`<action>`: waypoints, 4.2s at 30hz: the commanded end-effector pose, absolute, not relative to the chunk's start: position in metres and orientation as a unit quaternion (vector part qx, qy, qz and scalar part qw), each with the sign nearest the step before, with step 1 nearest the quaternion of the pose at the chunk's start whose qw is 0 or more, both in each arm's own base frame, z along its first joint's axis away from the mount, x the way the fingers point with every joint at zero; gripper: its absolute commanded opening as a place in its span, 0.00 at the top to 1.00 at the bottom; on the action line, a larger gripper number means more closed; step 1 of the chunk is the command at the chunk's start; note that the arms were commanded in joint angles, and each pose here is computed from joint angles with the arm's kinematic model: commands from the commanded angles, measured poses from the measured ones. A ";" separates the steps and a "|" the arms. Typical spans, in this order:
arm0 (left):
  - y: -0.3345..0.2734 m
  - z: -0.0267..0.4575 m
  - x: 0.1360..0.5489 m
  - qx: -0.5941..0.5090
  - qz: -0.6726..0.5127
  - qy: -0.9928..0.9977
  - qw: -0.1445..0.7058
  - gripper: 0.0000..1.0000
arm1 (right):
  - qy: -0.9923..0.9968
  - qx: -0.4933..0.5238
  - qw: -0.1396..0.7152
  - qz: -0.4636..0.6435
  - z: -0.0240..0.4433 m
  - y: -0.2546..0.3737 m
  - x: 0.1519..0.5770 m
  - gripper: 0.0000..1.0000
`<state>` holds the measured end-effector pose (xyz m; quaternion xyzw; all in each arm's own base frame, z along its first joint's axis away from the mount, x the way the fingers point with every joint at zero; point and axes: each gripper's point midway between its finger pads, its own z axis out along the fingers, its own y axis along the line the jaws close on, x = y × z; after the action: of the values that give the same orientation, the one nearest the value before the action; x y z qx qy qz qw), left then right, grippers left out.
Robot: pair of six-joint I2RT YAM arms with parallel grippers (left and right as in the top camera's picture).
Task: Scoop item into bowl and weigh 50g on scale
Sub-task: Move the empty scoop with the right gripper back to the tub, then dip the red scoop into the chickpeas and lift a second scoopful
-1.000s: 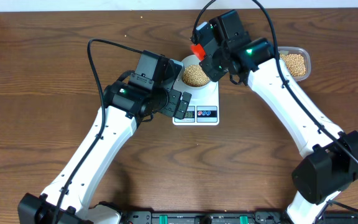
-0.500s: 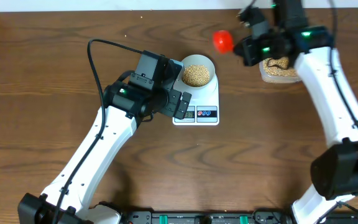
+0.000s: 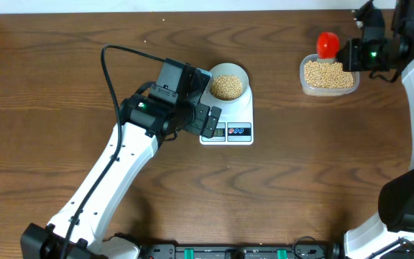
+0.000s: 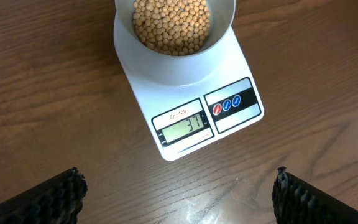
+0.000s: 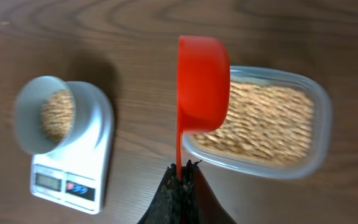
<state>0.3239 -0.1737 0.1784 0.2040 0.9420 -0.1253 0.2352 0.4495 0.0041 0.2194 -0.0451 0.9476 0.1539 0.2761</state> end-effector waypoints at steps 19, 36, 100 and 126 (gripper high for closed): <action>-0.170 0.176 0.324 0.200 -0.118 0.944 0.234 0.02 | 0.965 0.015 0.255 0.054 0.155 -0.060 0.441 0.99; -0.170 0.176 0.324 0.200 -0.118 0.944 0.235 0.02 | 0.970 0.015 0.239 0.039 0.115 -0.063 0.432 0.99; -0.170 0.176 0.324 0.200 -0.118 0.944 0.235 0.02 | 0.922 0.097 0.205 0.315 0.082 -0.025 0.441 0.99; -0.170 0.176 0.324 0.200 -0.118 0.944 0.235 0.02 | 0.819 0.109 0.287 0.485 0.144 -0.064 0.435 0.99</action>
<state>0.3238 -0.1738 0.1784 0.2042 0.9420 -0.1254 0.2352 0.4381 -0.0715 0.1305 0.1272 0.8476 0.4345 0.2768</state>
